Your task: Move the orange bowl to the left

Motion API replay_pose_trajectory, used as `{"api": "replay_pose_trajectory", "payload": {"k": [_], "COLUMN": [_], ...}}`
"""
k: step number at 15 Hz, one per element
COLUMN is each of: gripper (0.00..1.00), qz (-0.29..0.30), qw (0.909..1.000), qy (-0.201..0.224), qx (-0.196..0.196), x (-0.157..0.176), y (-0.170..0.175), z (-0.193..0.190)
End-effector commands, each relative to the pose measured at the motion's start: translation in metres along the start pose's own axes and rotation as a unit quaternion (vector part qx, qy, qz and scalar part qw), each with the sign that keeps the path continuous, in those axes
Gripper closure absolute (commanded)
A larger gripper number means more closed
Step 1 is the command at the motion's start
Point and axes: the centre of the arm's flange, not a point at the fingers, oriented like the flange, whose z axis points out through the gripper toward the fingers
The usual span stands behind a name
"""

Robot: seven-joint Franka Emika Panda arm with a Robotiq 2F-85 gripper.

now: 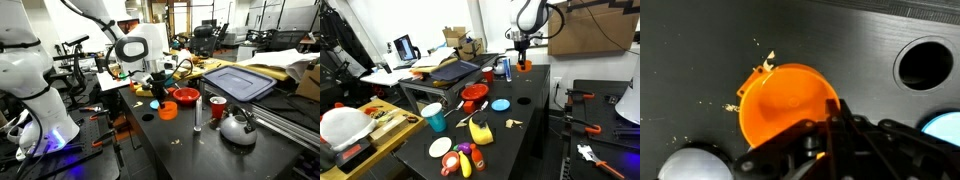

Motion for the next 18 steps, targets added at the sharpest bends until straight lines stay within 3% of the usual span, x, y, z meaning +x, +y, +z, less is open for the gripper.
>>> {"api": "replay_pose_trajectory", "payload": {"k": [1,9,18], "gripper": [0.99,0.99,0.99], "qz": [-0.042,-0.129,-0.199], "qw": [0.9990,0.9909,0.9793], "qy": [0.006,0.028,0.023], "qx": [0.011,0.026,0.029], "x": [-0.026,-0.017,0.001], "y": [-0.036,-0.121,-0.200], "z": [-0.033,-0.061,-0.086]}}
